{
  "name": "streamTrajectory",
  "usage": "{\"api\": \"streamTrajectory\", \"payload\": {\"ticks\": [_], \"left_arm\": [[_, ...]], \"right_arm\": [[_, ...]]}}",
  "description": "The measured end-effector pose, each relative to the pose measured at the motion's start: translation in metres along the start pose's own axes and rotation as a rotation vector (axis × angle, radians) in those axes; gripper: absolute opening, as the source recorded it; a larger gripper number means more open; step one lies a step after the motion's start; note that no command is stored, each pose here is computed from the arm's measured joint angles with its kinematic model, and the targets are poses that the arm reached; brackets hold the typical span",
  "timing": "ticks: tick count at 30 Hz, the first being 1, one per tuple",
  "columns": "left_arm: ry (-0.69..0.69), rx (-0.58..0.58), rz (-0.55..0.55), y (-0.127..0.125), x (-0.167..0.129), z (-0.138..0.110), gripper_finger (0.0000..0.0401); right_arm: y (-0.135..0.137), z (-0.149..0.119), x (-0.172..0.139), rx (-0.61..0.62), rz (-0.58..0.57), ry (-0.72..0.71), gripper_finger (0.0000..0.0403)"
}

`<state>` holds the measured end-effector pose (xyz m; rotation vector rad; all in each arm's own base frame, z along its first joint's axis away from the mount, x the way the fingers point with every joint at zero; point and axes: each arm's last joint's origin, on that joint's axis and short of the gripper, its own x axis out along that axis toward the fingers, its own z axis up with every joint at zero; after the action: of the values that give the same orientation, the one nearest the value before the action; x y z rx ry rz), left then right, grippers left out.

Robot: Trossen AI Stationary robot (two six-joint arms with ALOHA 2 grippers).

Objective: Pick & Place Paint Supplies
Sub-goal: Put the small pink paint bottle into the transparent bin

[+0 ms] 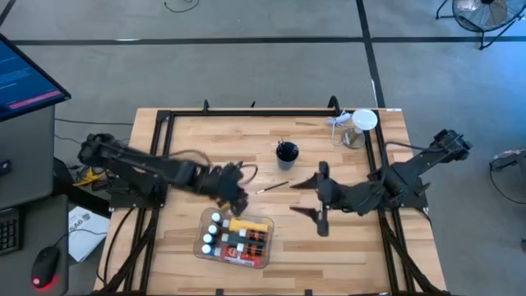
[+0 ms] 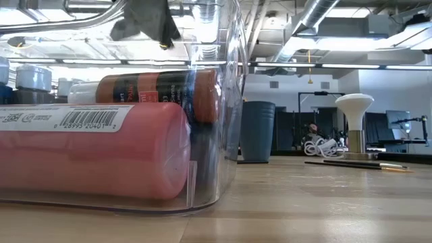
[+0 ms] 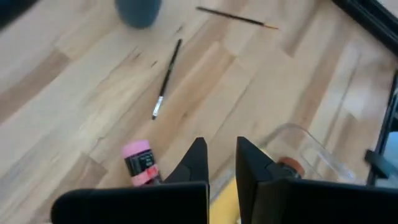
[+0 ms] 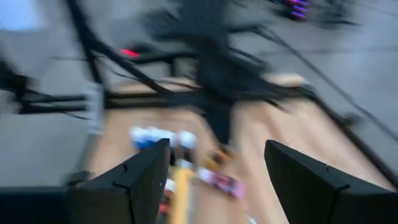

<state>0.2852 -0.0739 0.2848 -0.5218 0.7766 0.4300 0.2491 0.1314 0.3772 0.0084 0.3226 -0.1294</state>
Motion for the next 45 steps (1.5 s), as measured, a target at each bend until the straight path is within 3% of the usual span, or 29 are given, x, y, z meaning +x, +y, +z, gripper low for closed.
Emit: {"api": "streamTrajectory", "payload": {"ticks": [2, 5, 11, 17, 21, 25, 31, 35, 45], "left_arm": [[0.046, -0.036, -0.011, 0.012, 0.007, 0.012, 0.0005], [0.117, -0.058, 0.015, 0.026, 0.026, 0.022, 0.0020], [0.406, -0.110, 0.136, 0.053, 0.071, 0.014, 0.0091], [0.498, -0.106, 0.135, 0.049, 0.094, 0.002, 0.0168], [0.498, -0.098, 0.134, 0.043, 0.093, -0.003, 0.0194], [0.482, -0.092, 0.149, 0.042, 0.092, -0.004, 0.0196], [0.488, -0.102, 0.160, 0.045, 0.099, -0.004, 0.0180], [0.498, -0.115, 0.163, 0.049, 0.103, -0.002, 0.0171], [0.633, -0.159, 0.162, 0.074, 0.116, -0.033, 0.0168]], "right_arm": [[0.001, 0.007, 0.002, 0.005, 0.089, -0.038, 0.0255], [-0.001, 0.009, 0.004, 0.007, 0.135, -0.048, 0.0255], [-0.003, 0.012, 0.006, 0.039, 0.186, -0.058, 0.0255], [-0.005, 0.032, 0.001, 0.083, 0.402, -0.200, 0.0255], [-0.007, 0.034, 0.002, 0.088, 0.523, -0.275, 0.0255], [-0.020, 0.017, 0.005, 0.202, 0.630, -0.426, 0.0255], [-0.062, -0.033, -0.007, 0.444, 0.756, -0.760, 0.0255], [-0.076, -0.053, -0.017, 0.490, 0.744, -0.786, 0.0255], [-0.077, -0.057, -0.017, 0.494, 0.723, -0.755, 0.0255]]}}
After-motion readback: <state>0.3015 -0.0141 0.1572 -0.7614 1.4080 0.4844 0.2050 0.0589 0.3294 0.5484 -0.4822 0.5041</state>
